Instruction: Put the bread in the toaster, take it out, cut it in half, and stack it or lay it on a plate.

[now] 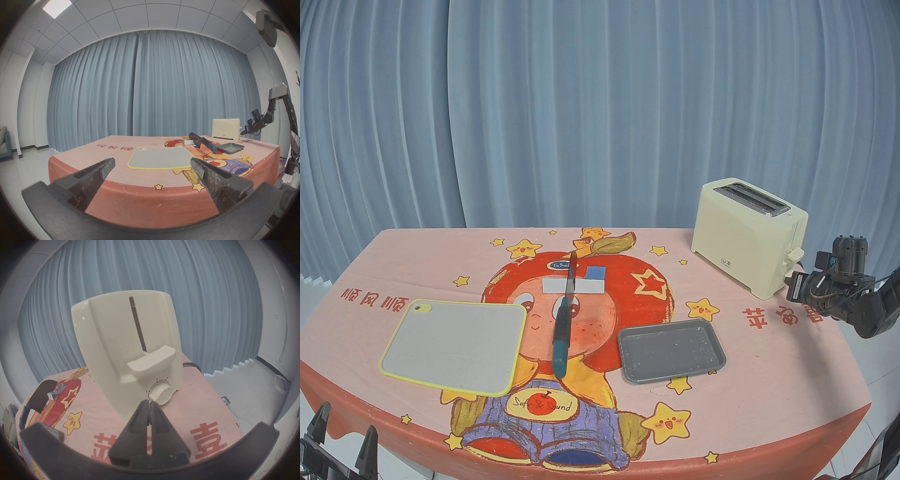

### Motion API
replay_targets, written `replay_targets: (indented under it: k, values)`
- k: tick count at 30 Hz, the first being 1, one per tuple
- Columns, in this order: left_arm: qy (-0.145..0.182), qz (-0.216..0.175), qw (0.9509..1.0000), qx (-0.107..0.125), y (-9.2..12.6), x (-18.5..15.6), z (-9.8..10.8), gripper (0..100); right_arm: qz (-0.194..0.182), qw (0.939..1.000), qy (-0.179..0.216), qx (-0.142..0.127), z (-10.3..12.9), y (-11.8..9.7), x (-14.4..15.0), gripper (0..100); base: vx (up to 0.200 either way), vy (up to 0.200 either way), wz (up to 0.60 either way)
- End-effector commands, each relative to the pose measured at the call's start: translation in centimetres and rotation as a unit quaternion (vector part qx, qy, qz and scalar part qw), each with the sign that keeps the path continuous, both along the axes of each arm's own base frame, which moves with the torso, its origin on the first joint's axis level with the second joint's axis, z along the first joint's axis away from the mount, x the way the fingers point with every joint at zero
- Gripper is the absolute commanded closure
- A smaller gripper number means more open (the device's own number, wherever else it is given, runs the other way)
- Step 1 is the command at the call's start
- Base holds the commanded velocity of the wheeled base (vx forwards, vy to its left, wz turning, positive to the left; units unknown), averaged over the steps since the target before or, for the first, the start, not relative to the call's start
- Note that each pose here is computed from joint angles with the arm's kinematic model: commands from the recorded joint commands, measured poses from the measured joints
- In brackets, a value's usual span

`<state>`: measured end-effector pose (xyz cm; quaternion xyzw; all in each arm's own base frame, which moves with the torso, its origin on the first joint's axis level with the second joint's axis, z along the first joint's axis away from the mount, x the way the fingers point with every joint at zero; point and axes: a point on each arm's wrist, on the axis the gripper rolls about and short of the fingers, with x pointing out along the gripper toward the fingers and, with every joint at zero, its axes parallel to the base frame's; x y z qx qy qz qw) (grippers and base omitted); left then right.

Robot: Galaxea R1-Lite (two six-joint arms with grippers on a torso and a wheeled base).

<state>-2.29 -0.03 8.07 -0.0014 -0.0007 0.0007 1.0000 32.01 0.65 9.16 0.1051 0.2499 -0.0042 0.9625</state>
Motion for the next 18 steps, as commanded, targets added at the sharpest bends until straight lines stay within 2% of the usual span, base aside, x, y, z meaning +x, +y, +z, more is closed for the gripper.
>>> replay_targets:
  k: [1,5,15,18]
  values:
    - [0.001,0.0,1.0,0.0,0.0,0.0,-0.5,0,0.001,1.0,0.006,0.001,-0.3,0.1,-0.2,100,0.0,0.0,0.0]
    - [0.001,0.0,1.0,0.0,0.0,0.0,-0.5,0,0.001,0.9999,0.011,0.0,-0.7,0.0,-0.3,100,0.0,0.0,0.0]
    - [0.001,0.0,1.0,0.0,0.0,0.0,-0.5,0,0.006,0.9994,-0.034,0.001,1.9,0.3,-0.7,100,0.0,0.0,0.0]
    - [0.001,0.001,1.0,0.0,0.0,0.0,-0.5,0,0.002,0.9993,-0.038,0.002,2.1,0.1,-0.5,100,0.0,0.0,0.0]
